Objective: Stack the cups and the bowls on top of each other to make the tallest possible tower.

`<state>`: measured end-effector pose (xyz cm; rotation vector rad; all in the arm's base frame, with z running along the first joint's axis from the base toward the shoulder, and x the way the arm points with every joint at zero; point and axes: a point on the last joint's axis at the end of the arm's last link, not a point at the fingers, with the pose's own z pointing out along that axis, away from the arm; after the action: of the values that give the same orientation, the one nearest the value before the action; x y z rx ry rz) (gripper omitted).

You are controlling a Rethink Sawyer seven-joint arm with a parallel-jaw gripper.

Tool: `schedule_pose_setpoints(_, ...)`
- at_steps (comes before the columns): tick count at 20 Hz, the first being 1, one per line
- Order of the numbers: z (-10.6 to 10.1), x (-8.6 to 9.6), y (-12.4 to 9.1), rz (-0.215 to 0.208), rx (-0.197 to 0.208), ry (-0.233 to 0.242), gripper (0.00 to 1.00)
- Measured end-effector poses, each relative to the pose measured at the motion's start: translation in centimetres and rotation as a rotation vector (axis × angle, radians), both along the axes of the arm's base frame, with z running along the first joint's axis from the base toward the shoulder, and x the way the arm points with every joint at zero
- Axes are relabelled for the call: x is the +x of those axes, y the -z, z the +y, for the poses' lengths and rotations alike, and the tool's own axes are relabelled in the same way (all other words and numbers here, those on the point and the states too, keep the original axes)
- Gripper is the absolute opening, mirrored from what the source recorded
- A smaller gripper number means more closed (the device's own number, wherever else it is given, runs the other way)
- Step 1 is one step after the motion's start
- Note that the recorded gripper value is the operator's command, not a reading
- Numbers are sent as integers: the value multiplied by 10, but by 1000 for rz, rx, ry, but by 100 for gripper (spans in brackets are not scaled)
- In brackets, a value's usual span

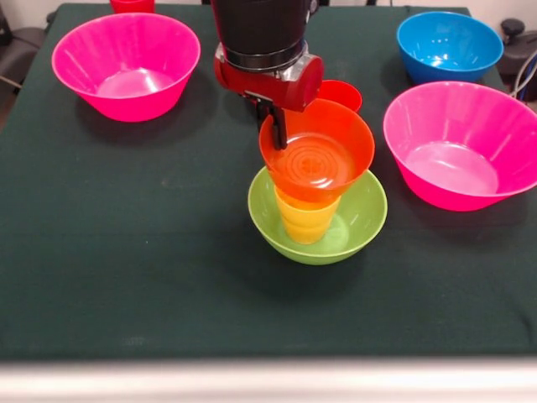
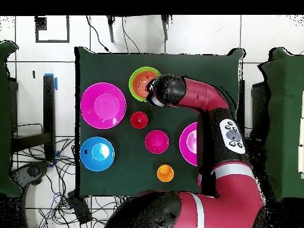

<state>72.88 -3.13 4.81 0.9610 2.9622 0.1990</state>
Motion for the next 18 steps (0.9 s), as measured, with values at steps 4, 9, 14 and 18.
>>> schedule_pose_setpoints(4,1,3,1,-22,-5,1,0)
schedule_pose_setpoints(9,6,5,1,-37,-8,-5,100)
schedule_pose_setpoints(14,10,5,1,-37,-8,-11,100)
schedule_pose_setpoints(18,18,5,1,-37,-8,-21,100)
